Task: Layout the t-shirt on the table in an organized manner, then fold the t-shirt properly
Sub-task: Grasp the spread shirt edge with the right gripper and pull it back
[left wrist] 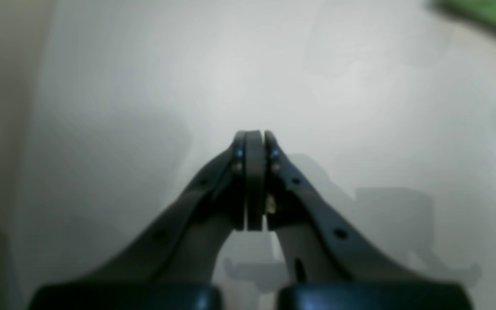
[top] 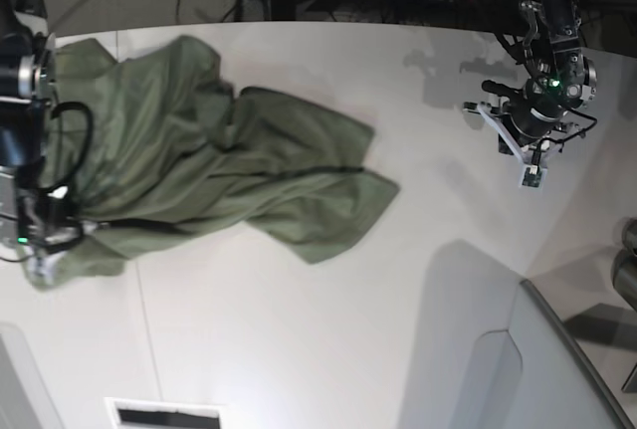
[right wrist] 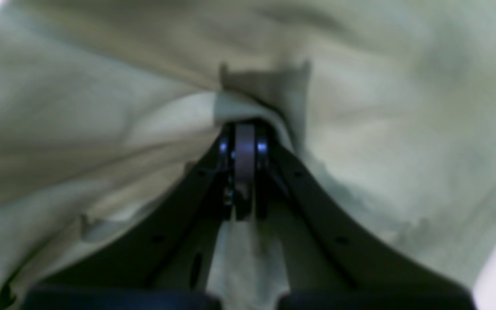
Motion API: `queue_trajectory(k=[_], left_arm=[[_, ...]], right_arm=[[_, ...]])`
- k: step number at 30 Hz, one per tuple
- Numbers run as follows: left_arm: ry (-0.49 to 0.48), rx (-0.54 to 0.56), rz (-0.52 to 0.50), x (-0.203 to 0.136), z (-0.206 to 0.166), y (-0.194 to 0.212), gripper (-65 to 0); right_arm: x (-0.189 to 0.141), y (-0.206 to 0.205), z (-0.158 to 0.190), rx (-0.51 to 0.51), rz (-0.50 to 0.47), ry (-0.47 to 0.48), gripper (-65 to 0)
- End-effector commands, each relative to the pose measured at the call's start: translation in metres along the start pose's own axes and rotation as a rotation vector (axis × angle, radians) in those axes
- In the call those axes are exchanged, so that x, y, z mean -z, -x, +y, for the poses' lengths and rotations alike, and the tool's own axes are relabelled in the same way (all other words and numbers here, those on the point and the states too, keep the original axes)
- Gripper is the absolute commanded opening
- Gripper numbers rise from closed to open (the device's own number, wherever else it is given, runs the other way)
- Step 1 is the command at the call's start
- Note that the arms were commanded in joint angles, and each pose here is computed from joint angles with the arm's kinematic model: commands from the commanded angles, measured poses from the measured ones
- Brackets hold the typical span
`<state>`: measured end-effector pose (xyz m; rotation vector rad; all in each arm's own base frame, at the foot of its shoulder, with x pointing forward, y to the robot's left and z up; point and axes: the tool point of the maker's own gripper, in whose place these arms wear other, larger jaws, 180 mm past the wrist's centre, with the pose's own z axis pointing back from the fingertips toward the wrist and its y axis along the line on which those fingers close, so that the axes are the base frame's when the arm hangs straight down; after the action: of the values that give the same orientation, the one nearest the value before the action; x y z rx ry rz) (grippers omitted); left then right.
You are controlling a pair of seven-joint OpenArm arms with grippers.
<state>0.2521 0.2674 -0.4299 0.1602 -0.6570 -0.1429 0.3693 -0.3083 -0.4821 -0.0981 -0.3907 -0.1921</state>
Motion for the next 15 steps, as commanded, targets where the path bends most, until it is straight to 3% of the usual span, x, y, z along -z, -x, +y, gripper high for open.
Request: queue_trajectory(k=[1,4,9,11,13,15], left_arm=[[-0.011,0.01,-0.043,-0.003,0.005,-0.014,-65.0],[-0.008,0.009,-0.038,-0.002,0.004,-0.012,-65.0],[-0.018,0.005,-0.038,-0.003,0.009,-0.012,-65.0],[-0.035,0.011,-0.03,-0.005,0.017,-0.008,-65.0],[-0.081,0.0,-0.007,-0.012,0.041,0.004,-65.0],[-0.126,-0.014,0.011,-0.019,0.061,0.014,-65.0]], right_arm=[[-0.014,-0.034,-0.01,0.026,-0.072,0.004,-65.0],[-0.028,-0.042,-0.006,0.023,-0.091,-0.004,-65.0],[-0.086,-0.043,0.062,-0.112,-0.344,-0.083,-63.9],[-0.114,-0.02,0.114,-0.24,-0.359,-0.165,-56.3],[-0.133,0.019,0.173,-0.441,-0.322,-0.262,-46.8],[-0.147,0.054,0.224,-0.59,-0.309,-0.356,-41.7]])
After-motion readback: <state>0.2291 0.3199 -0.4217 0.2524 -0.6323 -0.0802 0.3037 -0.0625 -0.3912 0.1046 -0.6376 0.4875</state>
